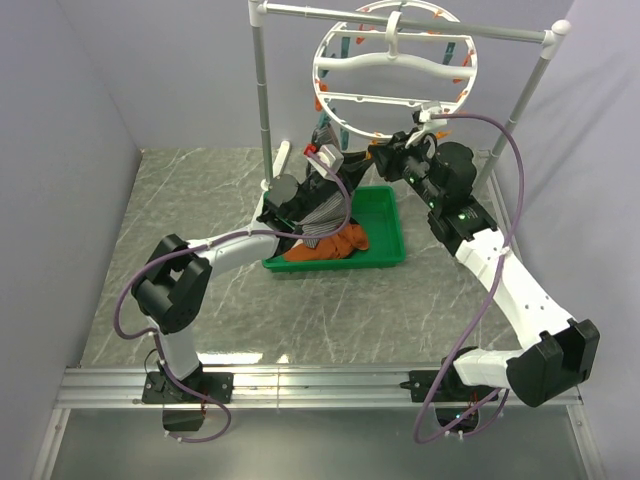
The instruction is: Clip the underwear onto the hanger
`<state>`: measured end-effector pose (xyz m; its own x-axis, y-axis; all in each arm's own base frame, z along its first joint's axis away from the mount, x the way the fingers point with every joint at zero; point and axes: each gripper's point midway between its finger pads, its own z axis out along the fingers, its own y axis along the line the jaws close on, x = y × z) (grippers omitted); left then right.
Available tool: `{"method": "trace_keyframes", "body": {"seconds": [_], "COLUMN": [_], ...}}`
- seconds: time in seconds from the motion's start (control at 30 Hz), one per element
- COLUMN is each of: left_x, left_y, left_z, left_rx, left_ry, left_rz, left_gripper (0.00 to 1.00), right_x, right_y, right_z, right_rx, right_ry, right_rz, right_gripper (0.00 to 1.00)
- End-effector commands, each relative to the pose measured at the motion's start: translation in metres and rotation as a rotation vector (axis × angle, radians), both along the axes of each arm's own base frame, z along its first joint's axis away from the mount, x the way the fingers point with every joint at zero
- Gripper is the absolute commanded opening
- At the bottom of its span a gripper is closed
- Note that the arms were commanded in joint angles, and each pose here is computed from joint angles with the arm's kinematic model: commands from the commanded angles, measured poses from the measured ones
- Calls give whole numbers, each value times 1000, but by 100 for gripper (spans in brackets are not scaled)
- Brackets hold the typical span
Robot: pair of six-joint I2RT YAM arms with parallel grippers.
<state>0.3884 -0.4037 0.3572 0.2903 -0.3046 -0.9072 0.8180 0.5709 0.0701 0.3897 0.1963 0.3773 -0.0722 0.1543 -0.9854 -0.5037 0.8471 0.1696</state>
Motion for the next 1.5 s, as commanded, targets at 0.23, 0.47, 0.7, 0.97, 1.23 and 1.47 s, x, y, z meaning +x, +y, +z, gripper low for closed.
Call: {"method": "trace_keyframes", "body": {"seconds": [0.23,0.47,0.7,0.97,1.23,1.47], "left_x": [-30,-34,-23,-22,-22,-18], "left_y": [11,27,25,28,24,31], "left_z": [18,10,11,10,10,19], "left_rx": [61,94,76,79,69,48], "left_ry": [-93,-59,-26,-30,-3,-23], "left_rz": [-36,-6,4,4,-19,27], "left_gripper": [45,50,54,60,60,60], "right_x": [-5,-12,-28,-66,-46,-28], "right_y": [3,3,8,-4,18,34], "right_z": [45,45,37,51,79,73], "right_rx": [57,70,40,51,60,49], "right_ry": [-79,-72,-32,-121,-114,-49], "right_rz": [14,30,96,137,209,232], "right_gripper": [0,0,18,24,15,15]}}
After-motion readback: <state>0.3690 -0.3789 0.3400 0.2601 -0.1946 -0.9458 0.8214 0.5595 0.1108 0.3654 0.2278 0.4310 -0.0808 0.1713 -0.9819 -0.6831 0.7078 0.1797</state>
